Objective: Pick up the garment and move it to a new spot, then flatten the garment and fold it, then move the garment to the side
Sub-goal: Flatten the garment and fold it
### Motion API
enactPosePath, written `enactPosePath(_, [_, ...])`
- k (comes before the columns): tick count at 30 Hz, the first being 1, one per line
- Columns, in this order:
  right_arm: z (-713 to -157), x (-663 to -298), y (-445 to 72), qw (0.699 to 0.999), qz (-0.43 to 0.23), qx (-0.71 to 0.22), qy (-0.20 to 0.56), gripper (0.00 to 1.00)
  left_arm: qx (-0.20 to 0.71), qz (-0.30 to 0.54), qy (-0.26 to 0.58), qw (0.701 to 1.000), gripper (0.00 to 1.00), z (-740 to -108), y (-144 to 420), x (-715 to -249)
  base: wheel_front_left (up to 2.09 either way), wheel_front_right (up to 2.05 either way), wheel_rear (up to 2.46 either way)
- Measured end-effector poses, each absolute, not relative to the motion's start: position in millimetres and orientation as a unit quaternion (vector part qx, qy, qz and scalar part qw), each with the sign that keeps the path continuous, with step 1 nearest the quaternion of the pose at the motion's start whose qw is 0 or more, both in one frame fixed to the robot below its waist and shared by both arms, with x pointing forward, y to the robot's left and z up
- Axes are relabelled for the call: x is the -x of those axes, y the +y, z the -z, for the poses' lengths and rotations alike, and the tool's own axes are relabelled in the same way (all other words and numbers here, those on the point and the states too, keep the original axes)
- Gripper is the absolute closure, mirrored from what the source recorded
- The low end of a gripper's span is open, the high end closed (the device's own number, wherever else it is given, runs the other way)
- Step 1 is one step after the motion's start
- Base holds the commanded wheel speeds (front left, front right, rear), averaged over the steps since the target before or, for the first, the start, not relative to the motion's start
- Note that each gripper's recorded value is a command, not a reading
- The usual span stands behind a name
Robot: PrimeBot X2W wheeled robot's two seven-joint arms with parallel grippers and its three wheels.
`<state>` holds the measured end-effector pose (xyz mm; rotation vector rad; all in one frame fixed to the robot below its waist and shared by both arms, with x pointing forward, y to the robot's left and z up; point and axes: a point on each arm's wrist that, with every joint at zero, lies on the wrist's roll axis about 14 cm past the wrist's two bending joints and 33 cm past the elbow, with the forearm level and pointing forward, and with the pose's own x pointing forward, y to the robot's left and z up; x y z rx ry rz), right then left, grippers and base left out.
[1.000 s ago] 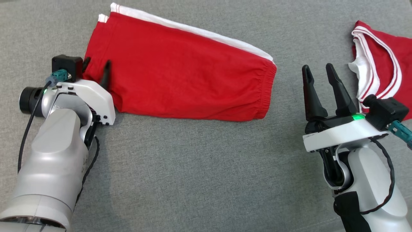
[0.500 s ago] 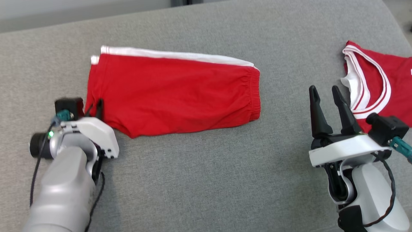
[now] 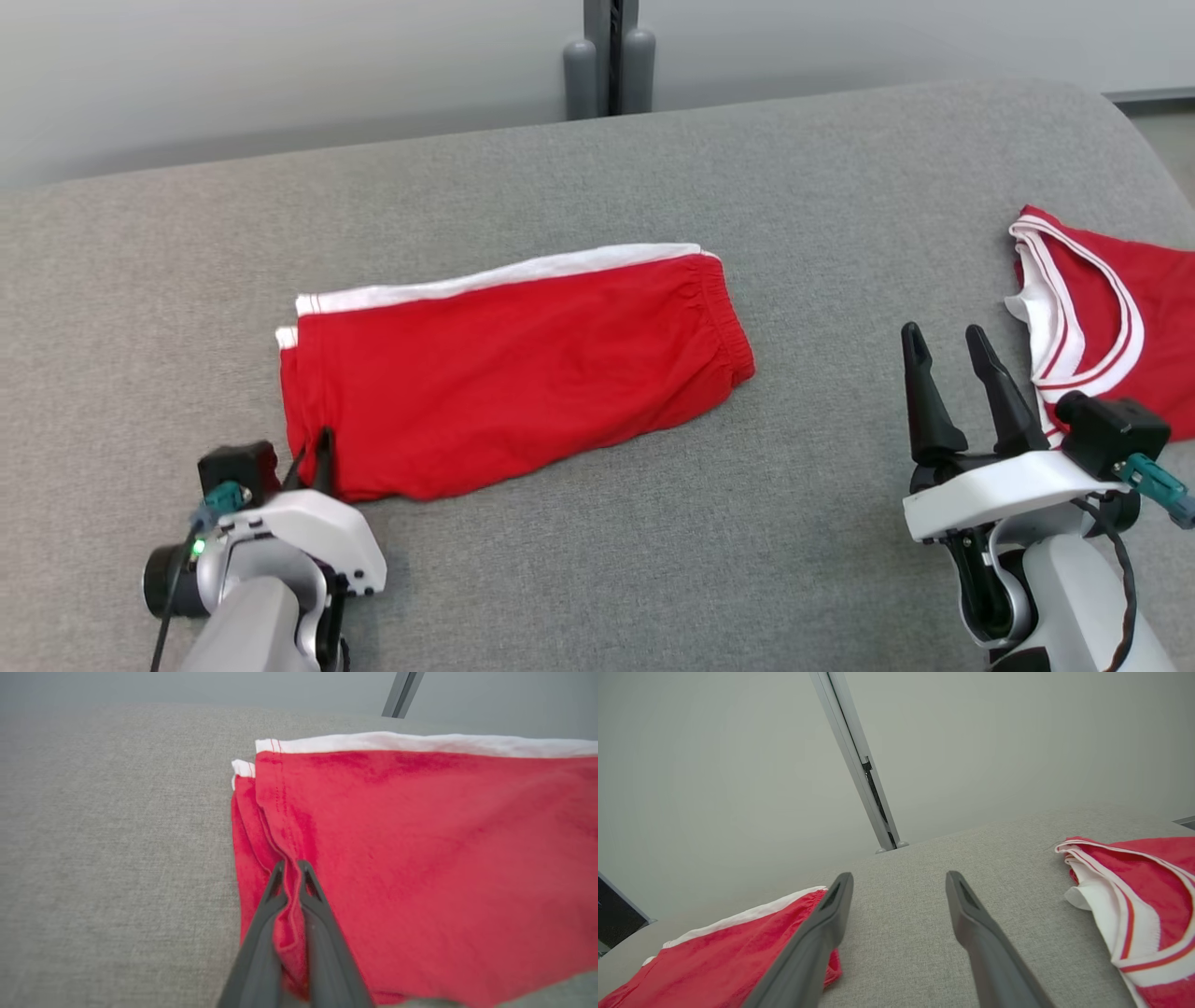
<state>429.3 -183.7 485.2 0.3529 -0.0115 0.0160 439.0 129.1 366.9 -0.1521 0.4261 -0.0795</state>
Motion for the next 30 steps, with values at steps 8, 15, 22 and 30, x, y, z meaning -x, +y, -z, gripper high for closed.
enactPosePath(8, [-485,-431,-167,0.985,-0.033,-0.168,-0.001,0.00,0.057,0.016,0.146,0.987,0.00,-398,145,-438,0.00,0.00,0.00])
enactPosePath(15, [-464,-437,-136,0.983,-0.071,-0.167,0.036,0.00,0.055,-0.012,0.137,0.989,0.00,-398,164,-419,0.00,0.00,0.00])
enactPosePath(22, [-439,-449,-109,0.979,-0.104,-0.155,0.080,0.00,0.056,-0.020,0.138,0.989,0.00,-396,177,-409,0.00,0.00,0.00])
enactPosePath(30, [-407,-460,-83,0.969,-0.125,-0.163,0.134,0.00,0.065,-0.044,0.147,0.986,0.00,-389,195,-399,0.00,0.00,0.00])
